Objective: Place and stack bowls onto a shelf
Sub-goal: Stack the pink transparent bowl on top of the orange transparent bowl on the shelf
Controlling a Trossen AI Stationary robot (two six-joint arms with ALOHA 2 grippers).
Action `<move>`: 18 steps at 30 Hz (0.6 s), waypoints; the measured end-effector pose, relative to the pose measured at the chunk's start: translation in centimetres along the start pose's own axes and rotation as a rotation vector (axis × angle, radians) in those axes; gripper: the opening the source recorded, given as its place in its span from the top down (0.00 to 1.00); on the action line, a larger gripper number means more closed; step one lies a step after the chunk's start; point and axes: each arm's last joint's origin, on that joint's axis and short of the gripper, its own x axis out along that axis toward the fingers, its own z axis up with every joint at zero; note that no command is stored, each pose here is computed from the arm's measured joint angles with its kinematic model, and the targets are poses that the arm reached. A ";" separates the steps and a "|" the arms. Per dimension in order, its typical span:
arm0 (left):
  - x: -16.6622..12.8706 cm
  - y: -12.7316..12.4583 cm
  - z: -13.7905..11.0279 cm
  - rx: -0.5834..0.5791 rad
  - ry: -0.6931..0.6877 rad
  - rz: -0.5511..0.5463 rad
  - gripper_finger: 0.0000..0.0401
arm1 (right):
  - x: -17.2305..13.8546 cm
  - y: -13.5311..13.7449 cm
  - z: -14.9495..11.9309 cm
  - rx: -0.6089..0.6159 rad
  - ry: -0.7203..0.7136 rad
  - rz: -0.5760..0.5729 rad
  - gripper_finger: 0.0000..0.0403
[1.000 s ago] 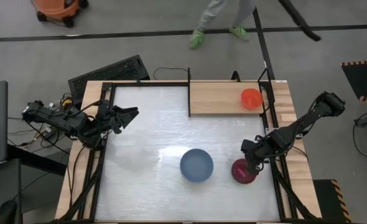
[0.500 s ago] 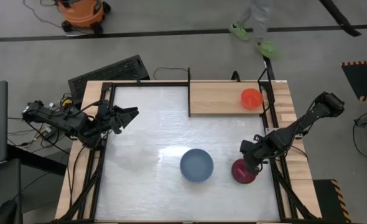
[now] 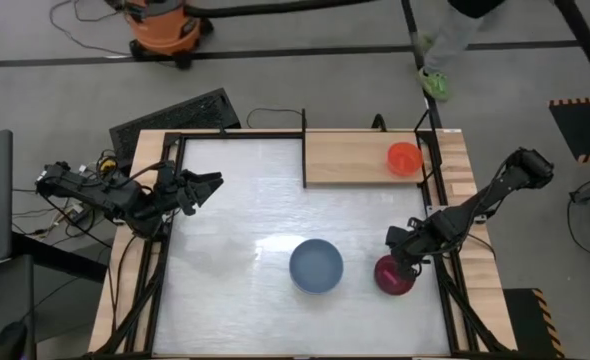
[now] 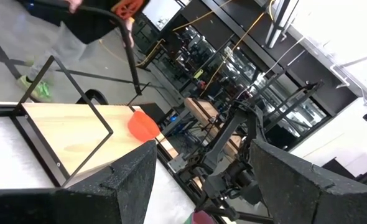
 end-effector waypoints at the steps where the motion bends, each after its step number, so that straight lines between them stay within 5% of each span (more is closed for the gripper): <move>1: 0.0 0.0 0.0 0.001 0.000 0.001 0.39 | 0.0 0.0 0.0 0.001 0.002 0.002 0.96; 18: 0.0 0.0 0.0 0.000 0.001 0.001 0.39 | -3.6 1.0 2.1 0.042 -0.065 0.097 0.96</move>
